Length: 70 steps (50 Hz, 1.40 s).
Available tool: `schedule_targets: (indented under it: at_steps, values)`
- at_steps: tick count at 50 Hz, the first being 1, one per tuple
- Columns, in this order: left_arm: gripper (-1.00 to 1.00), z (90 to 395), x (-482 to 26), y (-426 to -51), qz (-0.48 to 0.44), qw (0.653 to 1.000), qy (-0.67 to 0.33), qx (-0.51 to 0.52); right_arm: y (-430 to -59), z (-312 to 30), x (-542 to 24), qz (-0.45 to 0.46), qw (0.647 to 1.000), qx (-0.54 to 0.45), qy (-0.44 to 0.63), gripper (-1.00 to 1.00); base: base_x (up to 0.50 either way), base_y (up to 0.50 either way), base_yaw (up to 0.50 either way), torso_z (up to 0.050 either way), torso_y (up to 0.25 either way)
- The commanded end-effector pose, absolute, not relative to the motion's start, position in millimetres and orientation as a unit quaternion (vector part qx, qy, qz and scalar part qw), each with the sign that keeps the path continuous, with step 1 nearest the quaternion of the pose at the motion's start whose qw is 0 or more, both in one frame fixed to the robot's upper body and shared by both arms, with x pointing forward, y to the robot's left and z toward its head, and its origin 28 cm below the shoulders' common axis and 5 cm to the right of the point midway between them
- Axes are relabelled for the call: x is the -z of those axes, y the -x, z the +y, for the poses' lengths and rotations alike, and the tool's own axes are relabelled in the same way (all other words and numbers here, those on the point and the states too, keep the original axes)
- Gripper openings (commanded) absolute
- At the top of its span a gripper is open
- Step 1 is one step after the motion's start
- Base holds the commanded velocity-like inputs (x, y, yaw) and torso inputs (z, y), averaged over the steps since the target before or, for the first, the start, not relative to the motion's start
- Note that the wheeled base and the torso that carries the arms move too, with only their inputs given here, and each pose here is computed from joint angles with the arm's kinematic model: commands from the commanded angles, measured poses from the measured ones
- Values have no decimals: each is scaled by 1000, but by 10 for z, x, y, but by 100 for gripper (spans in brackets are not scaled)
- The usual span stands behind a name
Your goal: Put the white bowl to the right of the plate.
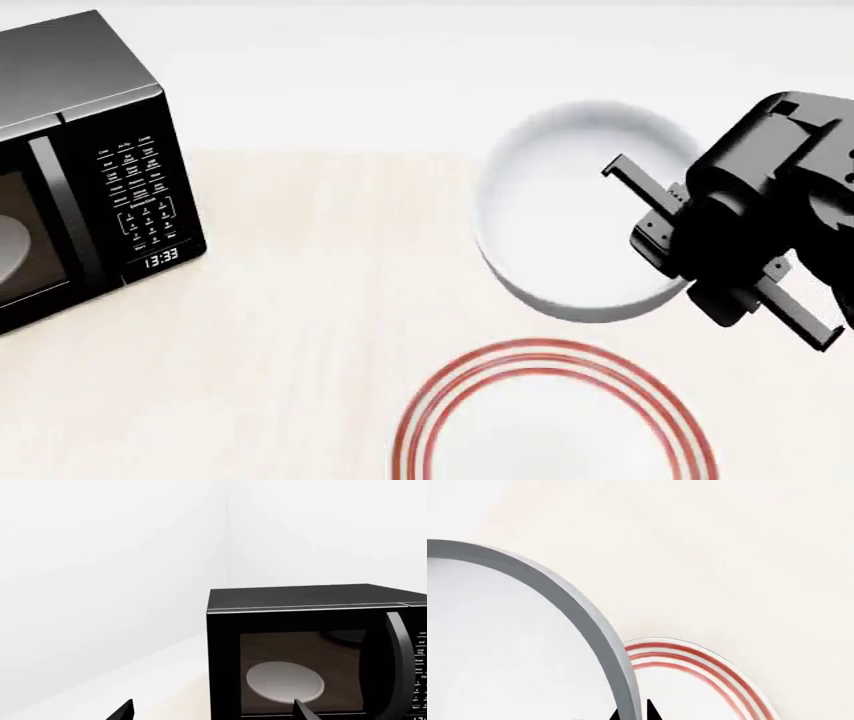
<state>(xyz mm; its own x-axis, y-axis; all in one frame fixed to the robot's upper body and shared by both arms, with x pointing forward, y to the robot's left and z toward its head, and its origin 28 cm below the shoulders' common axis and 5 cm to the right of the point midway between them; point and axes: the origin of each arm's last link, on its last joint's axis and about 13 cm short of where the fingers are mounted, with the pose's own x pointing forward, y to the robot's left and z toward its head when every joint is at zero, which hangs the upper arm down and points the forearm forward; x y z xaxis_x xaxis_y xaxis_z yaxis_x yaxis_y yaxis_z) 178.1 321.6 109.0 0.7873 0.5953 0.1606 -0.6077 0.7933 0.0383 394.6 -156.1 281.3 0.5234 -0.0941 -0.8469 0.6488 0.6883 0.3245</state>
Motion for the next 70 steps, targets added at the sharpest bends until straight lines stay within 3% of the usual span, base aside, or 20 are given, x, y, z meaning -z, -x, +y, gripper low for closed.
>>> schedule_targets:
  at_steps: [1,20,49,70]
  values:
    - [100,3205,-1082,-1801,-67,944,-48,-319,-3930,-1965,-2794,422,779,265,-380,-100,0,0,0,0,0]
    - [100,3178,-1065,-1821,-65,945,-55,-317,-3739,-2566,-2682,401,730,332,-443,-100,0,0,0,0,1]
    - [100,3168,-1062,-1837,-64,944,-59,-317,-3465,-2938,-2537,380,699,370,-480,-100,0,0,0,0,0]
    - [100,3166,-1063,-1827,-65,943,-61,-320,-3352,-3188,-2103,381,662,413,-495,-100,0,0,0,1,0]
